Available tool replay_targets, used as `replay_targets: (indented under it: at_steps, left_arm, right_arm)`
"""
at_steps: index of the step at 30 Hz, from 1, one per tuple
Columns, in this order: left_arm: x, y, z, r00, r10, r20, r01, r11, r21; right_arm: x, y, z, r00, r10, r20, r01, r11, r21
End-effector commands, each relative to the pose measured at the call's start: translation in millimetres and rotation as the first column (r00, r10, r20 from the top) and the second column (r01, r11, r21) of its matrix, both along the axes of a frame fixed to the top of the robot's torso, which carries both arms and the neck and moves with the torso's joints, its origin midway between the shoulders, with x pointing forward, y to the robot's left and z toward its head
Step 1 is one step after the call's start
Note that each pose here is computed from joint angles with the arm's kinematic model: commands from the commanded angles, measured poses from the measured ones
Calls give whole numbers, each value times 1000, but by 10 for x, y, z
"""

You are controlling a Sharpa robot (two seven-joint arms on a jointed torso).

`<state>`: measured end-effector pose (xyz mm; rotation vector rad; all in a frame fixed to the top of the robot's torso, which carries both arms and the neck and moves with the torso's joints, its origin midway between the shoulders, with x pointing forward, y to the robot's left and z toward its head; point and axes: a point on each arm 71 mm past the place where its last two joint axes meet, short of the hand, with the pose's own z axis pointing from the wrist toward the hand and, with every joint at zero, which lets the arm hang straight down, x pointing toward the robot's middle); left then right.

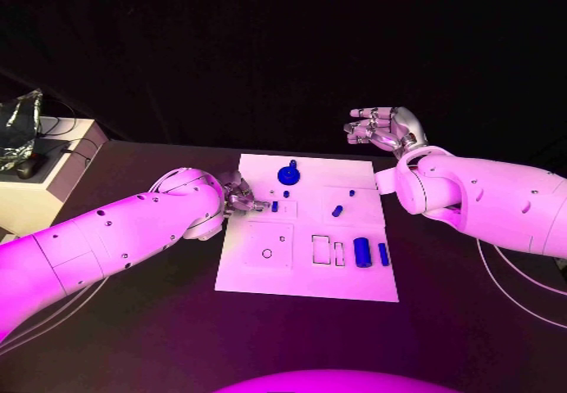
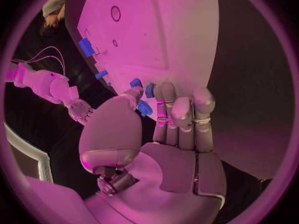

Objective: Assemble the parts on the task board

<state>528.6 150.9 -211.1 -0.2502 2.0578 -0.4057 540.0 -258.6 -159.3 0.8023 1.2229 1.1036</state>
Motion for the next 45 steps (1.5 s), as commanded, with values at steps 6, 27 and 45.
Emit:
replay_targets:
  at_steps: [6,27,45]
  left_arm:
    - [-39,19,-89,999,7,-38,-6,1000,23]
    - [-59,53,-45,1000,14,-22,-14,1000,10]
    - [-65,-11,-14,1000,8,-1,-8,1000,-22]
  right_arm:
    - [-6,16,5,1000,19,7,-19,1000,1]
    - [-7,-5,2,1000,15,7,-15,1000,-1]
    - [-7,-2,-3,1000,16,6,-16,1000,0]
